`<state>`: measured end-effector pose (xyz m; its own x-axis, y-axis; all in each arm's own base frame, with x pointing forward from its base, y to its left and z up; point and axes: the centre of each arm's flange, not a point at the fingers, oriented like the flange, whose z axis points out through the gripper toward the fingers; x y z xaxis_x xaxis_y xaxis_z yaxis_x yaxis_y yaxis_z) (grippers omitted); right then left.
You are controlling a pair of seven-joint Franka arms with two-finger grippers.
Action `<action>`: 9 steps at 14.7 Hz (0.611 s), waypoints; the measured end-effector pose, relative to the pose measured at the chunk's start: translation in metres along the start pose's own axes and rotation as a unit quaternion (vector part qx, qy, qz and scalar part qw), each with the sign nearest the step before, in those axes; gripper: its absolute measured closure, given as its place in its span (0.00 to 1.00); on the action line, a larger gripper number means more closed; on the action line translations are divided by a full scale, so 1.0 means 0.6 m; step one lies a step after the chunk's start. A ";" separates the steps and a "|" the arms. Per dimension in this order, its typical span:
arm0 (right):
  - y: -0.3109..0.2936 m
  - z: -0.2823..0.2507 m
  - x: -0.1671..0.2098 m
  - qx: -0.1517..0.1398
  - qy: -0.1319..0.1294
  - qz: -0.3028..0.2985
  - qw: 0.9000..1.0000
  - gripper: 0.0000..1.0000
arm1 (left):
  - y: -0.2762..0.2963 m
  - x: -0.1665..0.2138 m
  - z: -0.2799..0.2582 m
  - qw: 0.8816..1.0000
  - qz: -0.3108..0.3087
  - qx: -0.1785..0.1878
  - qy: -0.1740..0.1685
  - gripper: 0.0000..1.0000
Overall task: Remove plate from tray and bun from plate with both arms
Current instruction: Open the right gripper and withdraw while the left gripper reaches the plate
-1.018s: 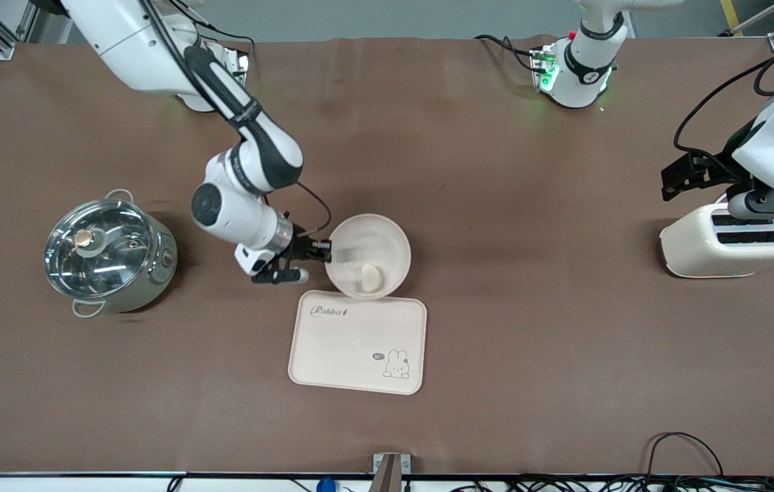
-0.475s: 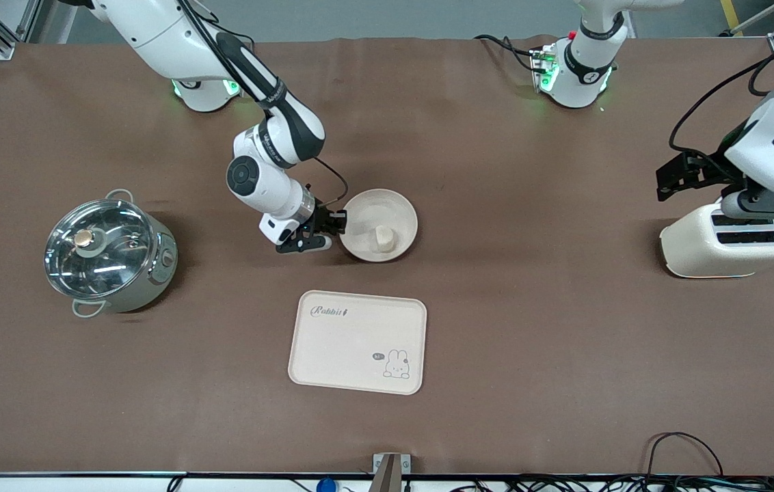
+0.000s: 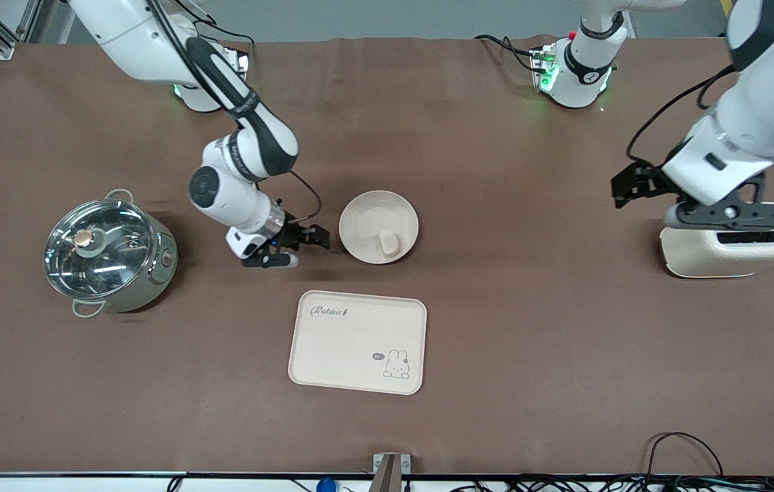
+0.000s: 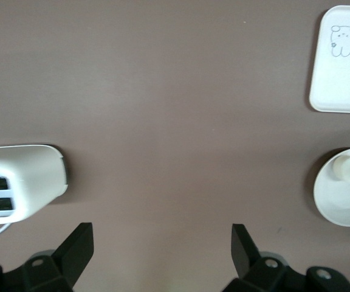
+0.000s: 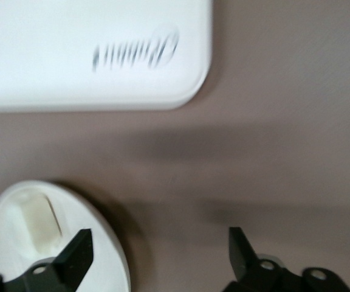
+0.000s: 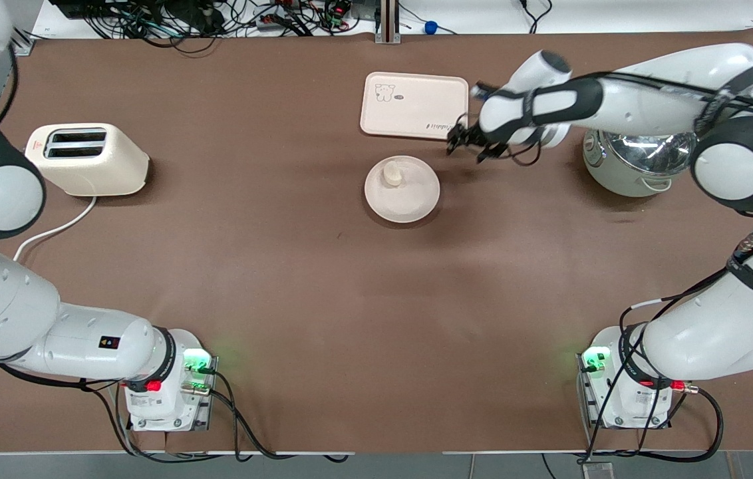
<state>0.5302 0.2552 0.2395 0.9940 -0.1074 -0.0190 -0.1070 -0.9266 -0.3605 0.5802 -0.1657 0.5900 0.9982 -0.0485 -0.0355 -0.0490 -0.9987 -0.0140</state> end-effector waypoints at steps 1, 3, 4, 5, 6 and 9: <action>0.020 -0.034 0.025 0.002 0.006 0.008 1.000 0.00 | 0.029 0.006 0.017 1.000 -0.010 -0.002 0.002 0.00; 0.066 -0.108 0.081 -0.003 -0.002 0.004 1.000 0.00 | 0.103 0.019 0.063 0.999 -0.039 -0.005 0.003 0.00; 0.090 -0.154 0.114 -0.022 -0.003 -0.012 1.000 0.00 | 0.148 0.024 0.095 0.998 -0.055 -0.007 0.002 0.00; 0.110 -0.195 0.141 -0.047 -0.002 -0.028 0.999 0.00 | 0.191 0.025 0.126 0.997 -0.071 -0.008 -0.001 0.00; 0.126 -0.237 0.165 -0.071 -0.002 -0.041 0.997 0.00 | 0.235 0.022 0.159 0.996 -0.089 -0.006 -0.007 0.00; 0.161 -0.380 0.218 -0.129 -0.009 -0.056 0.990 0.00 | 0.343 0.004 0.242 0.990 -0.142 -0.004 -0.017 0.00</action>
<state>0.6451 0.0694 0.4150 0.9999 0.0056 -0.0105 0.0044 -0.9937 -0.1117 0.5672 -0.3693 0.4422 0.9698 0.2352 -0.0645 0.2344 -0.9719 -0.0207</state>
